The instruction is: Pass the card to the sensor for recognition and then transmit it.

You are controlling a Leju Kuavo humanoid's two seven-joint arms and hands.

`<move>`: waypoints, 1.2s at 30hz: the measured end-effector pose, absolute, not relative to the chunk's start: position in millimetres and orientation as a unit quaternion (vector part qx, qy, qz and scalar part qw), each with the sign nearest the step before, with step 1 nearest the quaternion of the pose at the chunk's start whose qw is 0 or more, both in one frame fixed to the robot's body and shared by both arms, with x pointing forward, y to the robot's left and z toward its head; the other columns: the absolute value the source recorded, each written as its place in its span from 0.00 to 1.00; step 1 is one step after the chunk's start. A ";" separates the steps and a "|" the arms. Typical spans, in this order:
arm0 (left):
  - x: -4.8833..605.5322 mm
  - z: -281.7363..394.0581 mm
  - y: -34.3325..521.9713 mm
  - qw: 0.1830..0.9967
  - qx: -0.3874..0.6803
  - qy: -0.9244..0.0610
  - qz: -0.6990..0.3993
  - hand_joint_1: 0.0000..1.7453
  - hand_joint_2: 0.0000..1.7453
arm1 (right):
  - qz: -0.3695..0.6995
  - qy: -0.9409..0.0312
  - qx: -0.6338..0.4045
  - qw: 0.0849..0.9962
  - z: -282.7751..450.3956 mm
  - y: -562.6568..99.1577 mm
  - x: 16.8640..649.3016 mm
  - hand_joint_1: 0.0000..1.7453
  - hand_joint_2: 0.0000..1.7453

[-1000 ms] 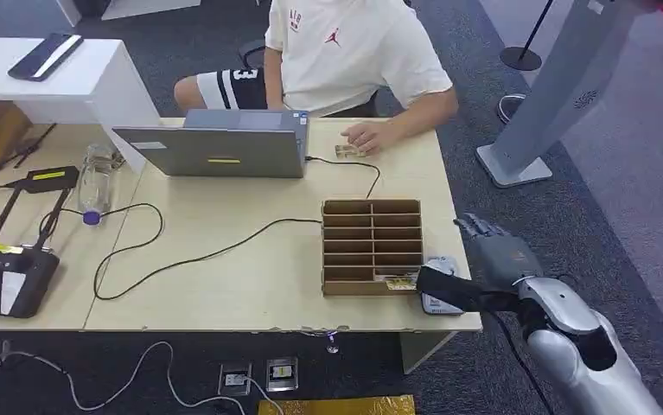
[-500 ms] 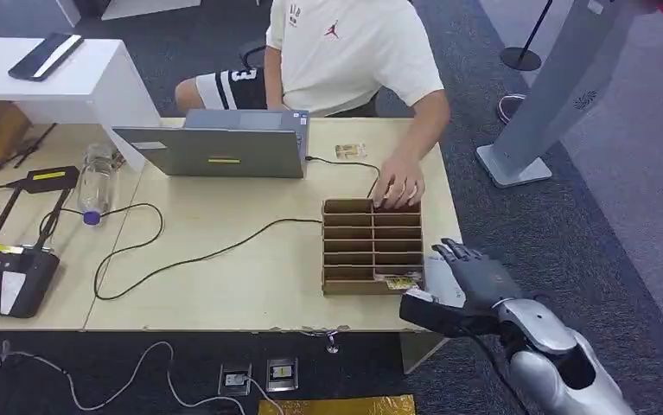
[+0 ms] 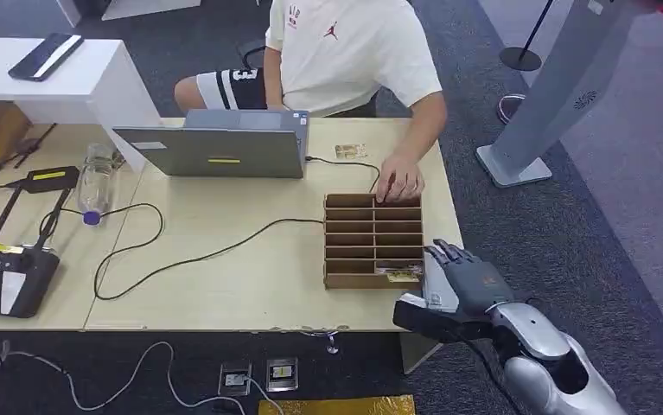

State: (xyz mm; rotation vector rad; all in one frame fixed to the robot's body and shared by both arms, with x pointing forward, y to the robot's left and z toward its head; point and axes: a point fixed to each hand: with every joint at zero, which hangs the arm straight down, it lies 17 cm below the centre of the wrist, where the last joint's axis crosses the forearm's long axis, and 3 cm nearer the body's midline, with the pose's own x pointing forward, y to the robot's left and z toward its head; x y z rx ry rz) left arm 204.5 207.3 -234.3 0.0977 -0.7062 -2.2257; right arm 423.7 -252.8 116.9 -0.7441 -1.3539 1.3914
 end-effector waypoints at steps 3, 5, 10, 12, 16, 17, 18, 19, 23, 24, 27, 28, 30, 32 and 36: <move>204.6 -234.1 206.3 0.392 0.038 -0.279 -0.876 0.00 0.00 | 0.568 -0.578 -0.317 0.493 125.0 -248.3 425.5 0.00 1.00; 204.6 -234.1 206.1 0.392 0.038 -0.279 -0.876 0.00 0.00 | 0.564 -0.587 -0.319 0.485 128.2 -244.6 425.3 0.00 1.00; 205.1 -233.8 205.5 0.392 0.039 -0.280 -0.876 0.00 0.00 | 0.556 -0.603 -0.323 0.472 134.7 -236.1 425.5 0.00 1.00; 205.3 -233.7 205.3 0.391 0.039 -0.281 -0.875 0.00 0.00 | 0.552 -0.608 -0.328 0.467 136.5 -232.7 425.7 0.00 1.00; 205.7 -233.4 204.2 0.391 0.039 -0.282 -0.875 0.00 0.00 | 0.542 -0.623 -0.336 0.453 141.4 -226.6 426.7 0.00 1.00; 205.6 -233.4 204.0 0.391 0.039 -0.282 -0.875 0.00 0.00 | 0.539 -0.627 -0.336 0.451 142.2 -224.8 427.0 0.00 1.00; 205.7 -233.4 203.9 0.391 0.039 -0.282 -0.875 0.00 0.00 | 0.536 -0.631 -0.335 0.449 142.1 -223.0 427.4 0.00 1.00; 205.7 -233.3 203.7 0.391 0.039 -0.283 -0.875 0.00 0.00 | 0.535 -0.633 -0.333 0.449 140.8 -221.2 427.6 0.00 1.00; 205.8 -233.2 203.2 0.391 0.039 -0.284 -0.875 0.00 0.00 | 0.534 -0.638 -0.330 0.446 136.5 -216.2 427.2 0.00 1.00; 206.4 -232.9 202.7 0.390 0.040 -0.285 -0.875 0.00 0.00 | 0.533 -0.639 -0.329 0.447 133.6 -215.2 427.6 0.00 1.00; 207.0 -232.5 201.7 0.389 0.041 -0.288 -0.874 0.00 0.00 | 0.532 -0.639 -0.326 0.450 127.6 -213.0 427.6 0.00 1.00; 207.4 -232.2 201.2 0.389 0.042 -0.290 -0.874 0.00 0.00 | 0.532 -0.639 -0.325 0.450 126.2 -212.5 427.9 0.00 1.00; 207.6 -231.8 200.3 0.389 0.041 -0.292 -0.873 0.00 0.00 | 0.531 -0.640 -0.322 0.452 122.9 -210.4 428.2 0.00 1.00; 207.7 -231.6 199.9 0.388 0.041 -0.293 -0.873 0.00 0.00 | 0.531 -0.641 -0.319 0.452 120.6 -208.6 428.6 0.00 1.00; 208.1 -231.4 199.6 0.388 0.041 -0.294 -0.872 0.00 0.00 | 0.533 -0.648 -0.307 0.450 117.5 -205.7 433.4 0.00 1.00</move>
